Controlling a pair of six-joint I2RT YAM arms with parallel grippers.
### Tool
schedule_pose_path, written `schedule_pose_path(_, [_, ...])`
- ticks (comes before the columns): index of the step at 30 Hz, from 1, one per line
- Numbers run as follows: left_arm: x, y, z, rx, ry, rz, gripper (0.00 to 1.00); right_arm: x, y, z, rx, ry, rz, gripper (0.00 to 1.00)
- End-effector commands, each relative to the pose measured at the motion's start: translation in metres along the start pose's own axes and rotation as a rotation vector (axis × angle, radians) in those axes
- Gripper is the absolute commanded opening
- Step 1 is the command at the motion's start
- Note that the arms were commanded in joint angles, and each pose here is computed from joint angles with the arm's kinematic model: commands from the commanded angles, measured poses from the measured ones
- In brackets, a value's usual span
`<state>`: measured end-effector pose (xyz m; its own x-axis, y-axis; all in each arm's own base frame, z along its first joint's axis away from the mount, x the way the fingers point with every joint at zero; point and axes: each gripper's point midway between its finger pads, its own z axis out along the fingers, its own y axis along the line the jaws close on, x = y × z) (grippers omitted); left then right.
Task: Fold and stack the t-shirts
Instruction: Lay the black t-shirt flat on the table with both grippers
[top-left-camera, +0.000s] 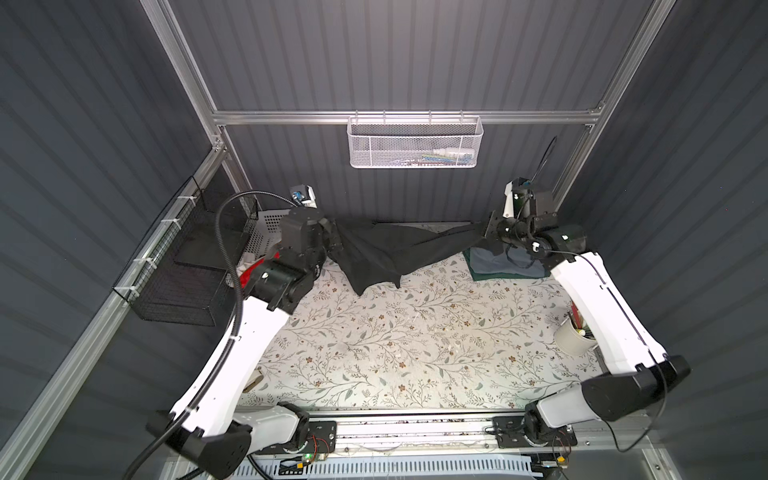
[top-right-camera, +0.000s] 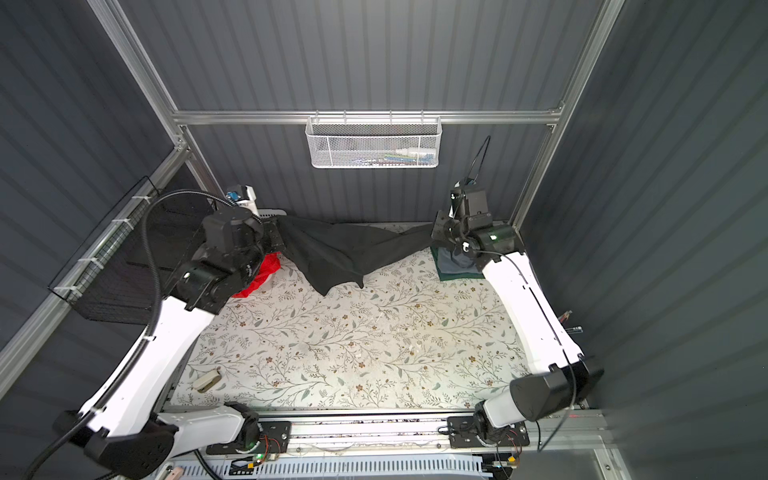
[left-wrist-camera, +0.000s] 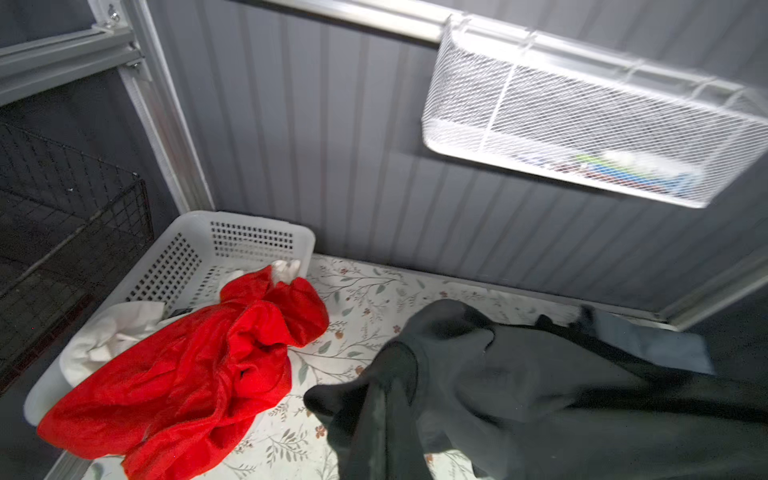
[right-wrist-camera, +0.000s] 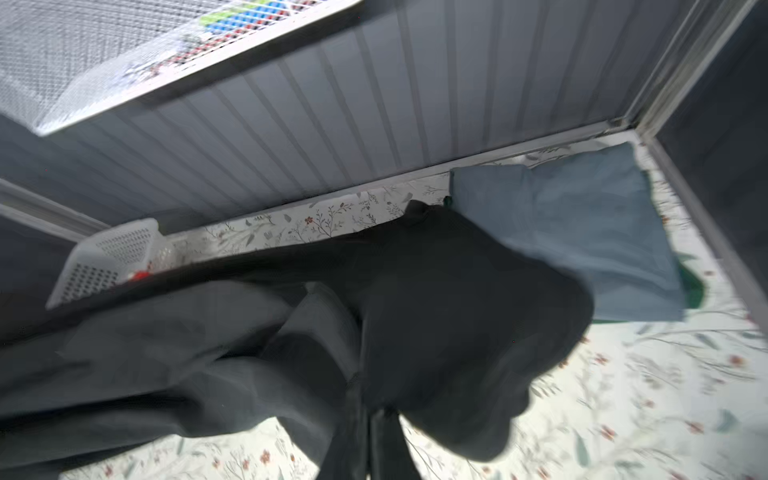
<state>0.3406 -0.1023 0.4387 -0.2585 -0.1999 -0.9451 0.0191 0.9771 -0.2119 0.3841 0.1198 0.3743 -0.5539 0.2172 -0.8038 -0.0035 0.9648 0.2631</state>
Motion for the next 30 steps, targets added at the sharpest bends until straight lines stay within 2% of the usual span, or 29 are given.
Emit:
schedule_pose_path(1, [-0.025,-0.003,-0.05,0.114,-0.062,-0.061,0.0,0.008,-0.001,-0.052,0.043,-0.03,-0.099,0.0])
schedule_pose_path(3, [-0.034,0.002,-0.068,0.122,-0.086,-0.068,0.0,0.003,0.004,-0.077,0.042,-0.071,-0.115,0.0])
schedule_pose_path(6, [-0.042,0.005,-0.078,0.112,-0.098,-0.046,0.0,-0.007,0.012,-0.099,0.003,-0.103,-0.111,0.0])
schedule_pose_path(10, [-0.035,0.006,-0.058,0.063,-0.061,-0.008,0.0,-0.014,0.016,-0.087,0.023,-0.12,-0.142,0.0])
schedule_pose_path(13, [-0.023,0.003,-0.034,0.036,-0.028,0.008,0.0,-0.01,0.021,-0.054,0.035,-0.074,-0.167,0.0])
schedule_pose_path(19, [0.013,0.003,0.022,-0.04,0.068,0.058,0.0,0.013,0.014,0.029,0.041,0.071,-0.143,0.0])
schedule_pose_path(24, [0.068,0.02,0.095,-0.075,0.205,0.026,0.0,0.03,0.0,0.115,0.061,0.167,-0.107,0.0])
schedule_pose_path(28, [0.107,0.036,0.154,-0.115,0.302,0.012,0.0,0.036,-0.004,0.178,0.113,0.229,-0.127,0.0])
schedule_pose_path(29, [0.115,0.038,0.169,-0.122,0.323,0.015,0.0,0.034,0.001,0.192,0.095,0.243,-0.134,0.05])
schedule_pose_path(30, [0.118,0.039,0.179,-0.129,0.334,0.019,0.0,0.029,0.007,0.199,0.07,0.245,-0.141,0.24])
